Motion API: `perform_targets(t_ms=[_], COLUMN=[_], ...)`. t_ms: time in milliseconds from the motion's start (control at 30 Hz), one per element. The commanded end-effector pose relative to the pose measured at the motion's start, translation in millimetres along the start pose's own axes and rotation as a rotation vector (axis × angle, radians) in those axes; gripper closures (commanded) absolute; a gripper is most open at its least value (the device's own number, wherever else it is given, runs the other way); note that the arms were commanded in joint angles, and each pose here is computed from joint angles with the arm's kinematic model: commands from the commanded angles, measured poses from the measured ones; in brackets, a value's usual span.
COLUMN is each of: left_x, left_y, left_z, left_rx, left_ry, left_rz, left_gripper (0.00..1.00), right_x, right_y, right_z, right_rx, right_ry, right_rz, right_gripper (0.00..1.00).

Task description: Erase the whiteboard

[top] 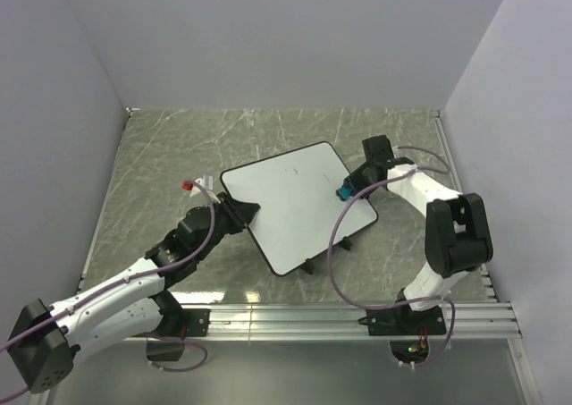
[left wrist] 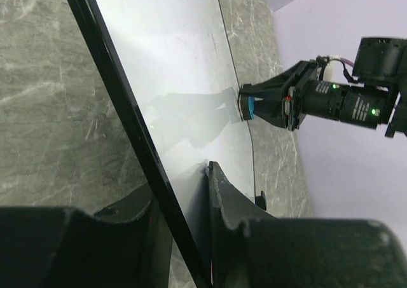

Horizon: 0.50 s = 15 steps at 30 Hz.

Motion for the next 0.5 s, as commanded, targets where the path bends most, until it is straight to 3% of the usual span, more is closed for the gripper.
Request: perform_targets(t_ms=[0,233,467], left_x=[-36.6,-38.5,-39.3], left_y=[-12.9,-13.2,-13.2], left_z=[73.9,72.8,71.6], left_rx=[0.255,0.250,0.245], left_ry=[0.342,0.348,0.353], left_rz=[0.205,0.210,0.212], left_gripper=[1.00,1.00,1.00], right_x=[-14.7,10.3,0.7], right_y=[16.7,17.7,22.1], right_z=[-1.8,56.7,102.8], right_rx=[-0.083,-0.003,0.040], right_ry=[-0.012,0.000,-0.018], right_rz=[0.112,0.092,0.118], right_gripper=[1.00,1.00,1.00])
Point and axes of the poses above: each gripper's point midway between its finger pads, its own y axis out along the fingers, its own z axis along the line the jaws close on, x = y × z, the point moved 5 cm from there along -y, back along the fingers, and after that the axes turned 4 degrees about -y, right-handed, at the moved point
